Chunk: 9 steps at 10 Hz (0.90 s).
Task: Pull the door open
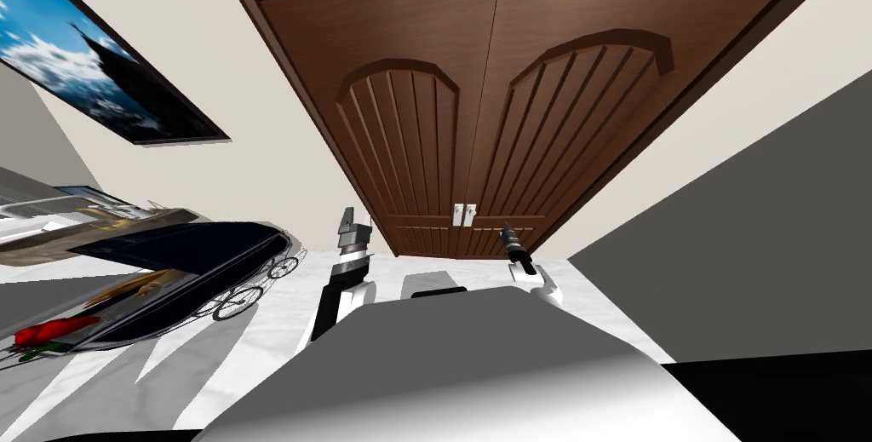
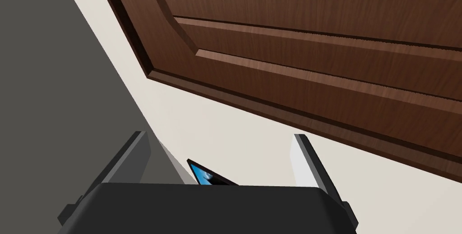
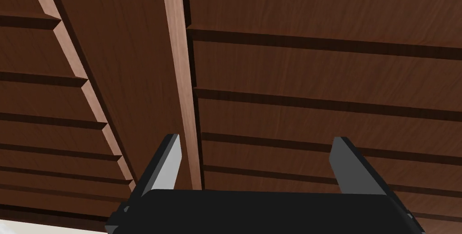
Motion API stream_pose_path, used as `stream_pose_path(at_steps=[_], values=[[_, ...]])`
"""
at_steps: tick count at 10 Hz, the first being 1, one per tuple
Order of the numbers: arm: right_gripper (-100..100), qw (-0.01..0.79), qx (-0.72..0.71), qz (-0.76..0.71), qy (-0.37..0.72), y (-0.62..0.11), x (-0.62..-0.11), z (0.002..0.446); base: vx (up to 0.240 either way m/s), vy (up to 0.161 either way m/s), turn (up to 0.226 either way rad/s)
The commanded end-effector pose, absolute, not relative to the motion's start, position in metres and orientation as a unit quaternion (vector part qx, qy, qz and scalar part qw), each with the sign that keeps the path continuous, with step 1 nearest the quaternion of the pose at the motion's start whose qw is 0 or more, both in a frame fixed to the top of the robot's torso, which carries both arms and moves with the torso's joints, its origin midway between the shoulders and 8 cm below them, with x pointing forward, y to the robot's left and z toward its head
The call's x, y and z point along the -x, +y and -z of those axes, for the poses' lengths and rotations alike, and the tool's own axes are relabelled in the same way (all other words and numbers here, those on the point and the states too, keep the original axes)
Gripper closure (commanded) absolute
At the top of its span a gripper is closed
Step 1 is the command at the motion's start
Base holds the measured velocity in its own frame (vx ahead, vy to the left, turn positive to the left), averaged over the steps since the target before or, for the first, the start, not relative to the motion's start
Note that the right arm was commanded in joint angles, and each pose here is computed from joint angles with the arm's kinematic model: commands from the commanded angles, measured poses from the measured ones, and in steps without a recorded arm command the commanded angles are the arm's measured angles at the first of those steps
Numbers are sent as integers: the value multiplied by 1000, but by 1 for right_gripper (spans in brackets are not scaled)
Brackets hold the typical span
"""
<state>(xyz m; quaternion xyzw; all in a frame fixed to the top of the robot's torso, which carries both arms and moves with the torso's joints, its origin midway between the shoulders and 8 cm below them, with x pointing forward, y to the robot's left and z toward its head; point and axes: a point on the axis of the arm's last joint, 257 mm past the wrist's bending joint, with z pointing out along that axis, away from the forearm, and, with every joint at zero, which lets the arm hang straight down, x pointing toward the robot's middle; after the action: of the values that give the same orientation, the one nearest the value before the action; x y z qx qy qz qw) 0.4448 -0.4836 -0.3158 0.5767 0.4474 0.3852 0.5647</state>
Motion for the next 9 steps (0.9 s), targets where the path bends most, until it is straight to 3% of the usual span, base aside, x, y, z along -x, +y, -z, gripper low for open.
stream_pose_path(at_steps=[1,5,6,9], values=[[-100,564,-572,-394,447,-475,-453,312,195,19,114],[-100,558,-560,-418,447,-446,-473,301,203,83,127],[100,558,-560,-418,447,-446,-473,301,-15,-4,-36],[100,558,-560,-418,447,-446,-473,301,-36,-18,-2]])
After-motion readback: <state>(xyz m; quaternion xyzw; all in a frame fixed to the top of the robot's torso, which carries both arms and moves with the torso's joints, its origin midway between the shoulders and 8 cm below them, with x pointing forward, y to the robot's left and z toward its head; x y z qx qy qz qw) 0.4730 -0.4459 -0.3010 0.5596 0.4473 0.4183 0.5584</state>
